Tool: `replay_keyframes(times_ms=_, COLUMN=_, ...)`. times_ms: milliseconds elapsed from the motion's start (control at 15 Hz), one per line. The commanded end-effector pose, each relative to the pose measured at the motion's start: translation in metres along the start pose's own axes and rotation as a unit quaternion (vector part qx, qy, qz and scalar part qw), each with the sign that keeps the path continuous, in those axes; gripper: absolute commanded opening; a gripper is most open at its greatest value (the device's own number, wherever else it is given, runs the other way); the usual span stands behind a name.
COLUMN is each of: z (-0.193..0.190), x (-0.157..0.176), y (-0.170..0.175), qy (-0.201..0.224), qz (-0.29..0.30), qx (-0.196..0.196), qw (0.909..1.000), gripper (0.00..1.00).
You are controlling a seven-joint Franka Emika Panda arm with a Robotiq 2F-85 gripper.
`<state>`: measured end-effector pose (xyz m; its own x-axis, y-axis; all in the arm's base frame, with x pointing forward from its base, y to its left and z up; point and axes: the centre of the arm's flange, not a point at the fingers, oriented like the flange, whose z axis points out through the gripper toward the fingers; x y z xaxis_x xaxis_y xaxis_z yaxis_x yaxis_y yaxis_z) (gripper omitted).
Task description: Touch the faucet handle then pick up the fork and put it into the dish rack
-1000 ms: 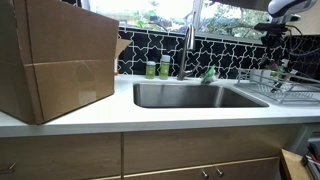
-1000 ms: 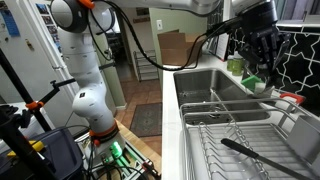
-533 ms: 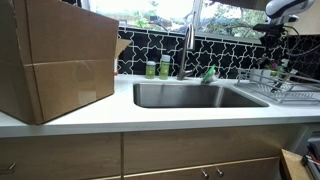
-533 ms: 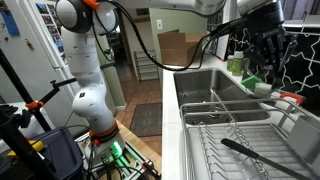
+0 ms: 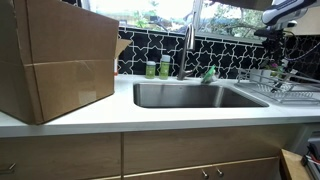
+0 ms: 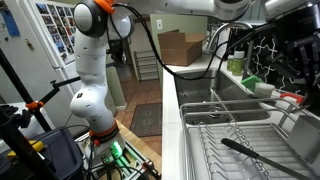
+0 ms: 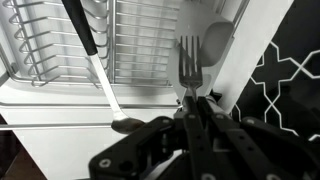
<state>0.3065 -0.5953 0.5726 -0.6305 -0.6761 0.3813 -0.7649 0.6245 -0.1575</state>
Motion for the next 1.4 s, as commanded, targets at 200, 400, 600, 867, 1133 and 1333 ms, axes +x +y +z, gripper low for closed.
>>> replay_keyframes(times_ms=200, z=0.02, x=0.044, y=-0.028, qy=0.002, qz=0.031, qx=0.005, qw=0.9995, gripper=0.05)
replay_keyframes(times_ms=400, z=0.028, x=0.049, y=-0.037, qy=0.002, qz=0.036, qx=0.011, qw=0.9993, gripper=0.05)
replay_keyframes(times_ms=600, z=0.033, x=0.04, y=-0.048, qy=-0.007, qz=0.027, qx=0.009, qw=0.9996, gripper=0.05)
replay_keyframes(times_ms=867, z=0.04, x=0.023, y=-0.058, qy=-0.002, qz=-0.001, qx=0.005, qw=1.0, gripper=0.05)
replay_keyframes(times_ms=1133, z=0.046, x=0.017, y=-0.06, qy=0.008, qz=-0.043, qx=0.006, qw=0.999, gripper=0.05)
replay_keyframes(times_ms=1333, z=0.047, x=0.016, y=-0.059, qy=0.009, qz=-0.073, qx=0.008, qw=0.9973, gripper=0.05)
